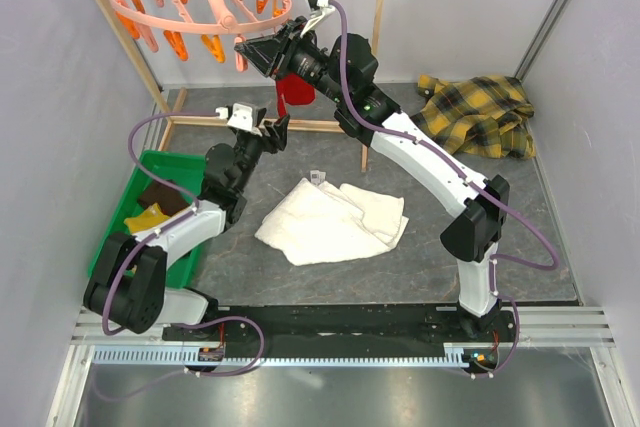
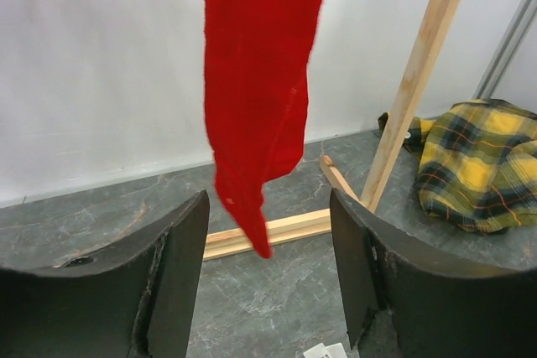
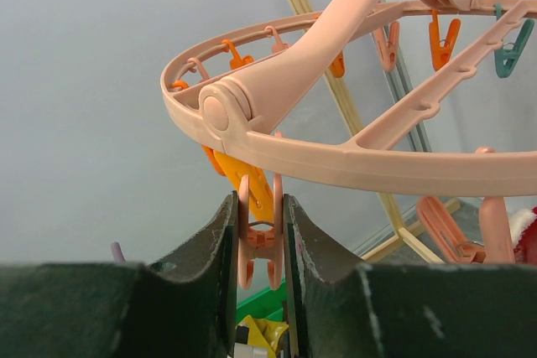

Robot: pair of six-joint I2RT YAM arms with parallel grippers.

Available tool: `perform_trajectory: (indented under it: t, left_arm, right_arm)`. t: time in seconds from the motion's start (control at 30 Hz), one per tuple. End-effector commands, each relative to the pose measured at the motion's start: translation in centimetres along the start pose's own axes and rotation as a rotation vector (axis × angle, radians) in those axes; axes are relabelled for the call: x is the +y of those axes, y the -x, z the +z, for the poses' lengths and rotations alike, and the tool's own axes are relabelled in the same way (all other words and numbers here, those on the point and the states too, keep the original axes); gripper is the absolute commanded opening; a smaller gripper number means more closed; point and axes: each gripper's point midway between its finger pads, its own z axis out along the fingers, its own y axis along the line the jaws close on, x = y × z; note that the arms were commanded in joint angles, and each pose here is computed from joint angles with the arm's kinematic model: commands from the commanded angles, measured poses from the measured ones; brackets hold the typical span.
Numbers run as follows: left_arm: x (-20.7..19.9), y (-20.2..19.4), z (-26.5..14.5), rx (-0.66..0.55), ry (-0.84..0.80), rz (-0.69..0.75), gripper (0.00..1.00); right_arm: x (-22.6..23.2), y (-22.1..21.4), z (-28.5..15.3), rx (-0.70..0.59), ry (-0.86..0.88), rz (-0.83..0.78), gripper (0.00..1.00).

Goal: Remove the socks clipped to the hanger

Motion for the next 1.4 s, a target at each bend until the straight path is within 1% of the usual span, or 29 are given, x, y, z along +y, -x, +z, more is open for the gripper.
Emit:
perform_trajectory:
  t: [0.0,0.17,0.23,0.27,0.3,0.37,0.4,0.43,0.47,0.5,0.53,0.57,0.6,0.63,0.67,0.7,0.73,0.8,0.83,0.87,0.97,1.0,1.1,1.13,1.17,1.23,1.27,1.33,1.37]
  left_arm:
    - [0.9,1.7,1.7,-0.042,0.052,0.028,0.67]
    - [0.8,1.8,2.9,-0.038,0.043,0.044,0.67]
    - [0.5,1.5,3.3,-0.030,0.031,0.043,0.63]
    - [0.1,1.2,3.3,-0.023,0.003,0.047,0.56]
    - [-0.1,1.2,3.2,-0.020,-0.011,0.049,0.26]
    - [-0.5,1.5,2.5,-0.025,-0.028,0.043,0.02]
    - [-0.8,1.6,2.1,-0.026,-0.041,0.033,0.02]
    - [-0.8,1.1,1.5,-0.009,-0.042,0.027,0.02]
    - [-0.8,2.1,0.9,-0.029,-0.041,0.021,0.02]
    - [-0.8,2.2,0.5,-0.023,-0.040,0.007,0.02]
    - [-0.8,1.5,-0.2,0.012,-0.036,-0.004,0.02]
    - [-0.8,2.5,-0.8,0.002,-0.035,-0.012,0.02]
    - [-1.0,2.7,-1.3,0.002,-0.038,-0.032,0.02]
    - [-1.0,2.4,-1.9,0.013,-0.039,-0.043,0.02]
    - [-1.3,2.4,-2.4,0.022,-0.052,-0.053,0.02]
    - [-1.4,3.8,-3.0,-0.007,-0.056,-0.067,0.02]
    - [-1.5,3.8,-3.6,-0.004,-0.064,-0.073,0.02]
    - [-2.0,5.0,-4.6,-0.018,-0.087,-0.087,0.02]
    - [-2.2,5.5,-4.8,-0.022,-0.095,-0.088,0.02]
    - [-2.4,5.4,-5.1,-0.004,-0.107,-0.090,0.02]
    - [-3.0,7.0,-5.8,-0.016,-0.134,-0.092,0.02]
    - [-3.1,6.9,-6.1,0.001,-0.137,-0.095,0.02]
    - [-3.1,7.7,-7.0,-0.008,-0.137,-0.106,0.02]
    - [-3.0,7.8,-7.5,-0.010,-0.132,-0.106,0.02]
    - [-3.0,7.8,-7.7,-0.008,-0.129,-0.105,0.02]
    - [-2.8,7.5,-8.1,-0.001,-0.122,-0.105,0.02]
    - [-2.9,7.7,-8.4,-0.005,-0.123,-0.107,0.02]
    - [-2.8,7.5,-8.7,0.008,-0.117,-0.116,0.02]
    - [-2.8,7.8,-9.0,0.001,-0.116,-0.120,0.02]
  right_arm:
    - [4.0,3.9,-1.0,-0.060,0.075,-0.015,0.24]
    - [4.3,4.2,-1.3,-0.061,0.079,-0.021,0.24]
    - [4.5,4.3,-1.3,-0.060,0.086,-0.016,0.25]
    - [4.7,4.4,-1.4,-0.061,0.091,-0.015,0.25]
    - [4.8,4.3,-1.5,-0.056,0.095,-0.016,0.26]
    - [4.7,4.4,-1.6,-0.049,0.087,-0.026,0.28]
    - [4.5,4.2,-1.6,-0.045,0.077,-0.033,0.32]
    - [4.3,4.1,-1.7,-0.039,0.071,-0.063,0.34]
    - [4.0,3.9,-1.9,-0.022,0.054,-0.071,0.36]
    - [3.6,3.7,-2.0,-0.010,0.033,-0.074,0.41]
    - [3.1,3.6,-2.1,-0.004,-0.002,-0.076,0.45]
    - [2.8,3.4,-2.6,0.020,-0.024,-0.088,0.47]
    - [2.7,3.3,-2.9,0.026,-0.029,-0.097,0.55]
    - [2.0,2.4,-3.2,0.043,-0.054,-0.098,0.58]
    - [2.4,3.3,-3.9,0.034,-0.057,-0.117,0.62]
    - [2.4,3.4,-4.2,0.038,-0.062,-0.129,0.66]
    - [2.2,3.0,-4.6,0.054,-0.071,-0.146,0.68]
    - [2.3,4.1,-5.5,0.041,-0.094,-0.193,0.72]
    - [1.7,3.8,-6.0,0.062,-0.125,-0.204,0.72]
    - [1.5,4.4,-6.7,0.058,-0.159,-0.220,0.72]
    - [0.5,5.2,-7.7,0.061,-0.225,-0.280,0.72]
    - [-0.2,5.5,-7.9,0.052,-0.272,-0.297,0.71]
    - [-1.9,5.6,-8.3,0.061,-0.358,-0.343,0.69]
    - [-2.1,5.9,-8.3,0.059,-0.371,-0.357,0.68]
    - [-2.7,5.3,-8.2,0.076,-0.385,-0.360,0.68]
    - [-2.5,5.7,-7.7,0.072,-0.374,-0.361,0.67]
    - [-2.8,4.7,-7.2,0.098,-0.362,-0.361,0.67]
    - [-1.8,4.4,-6.5,0.111,-0.295,-0.355,0.67]
    - [-2.0,3.7,-6.2,0.128,-0.281,-0.358,0.68]
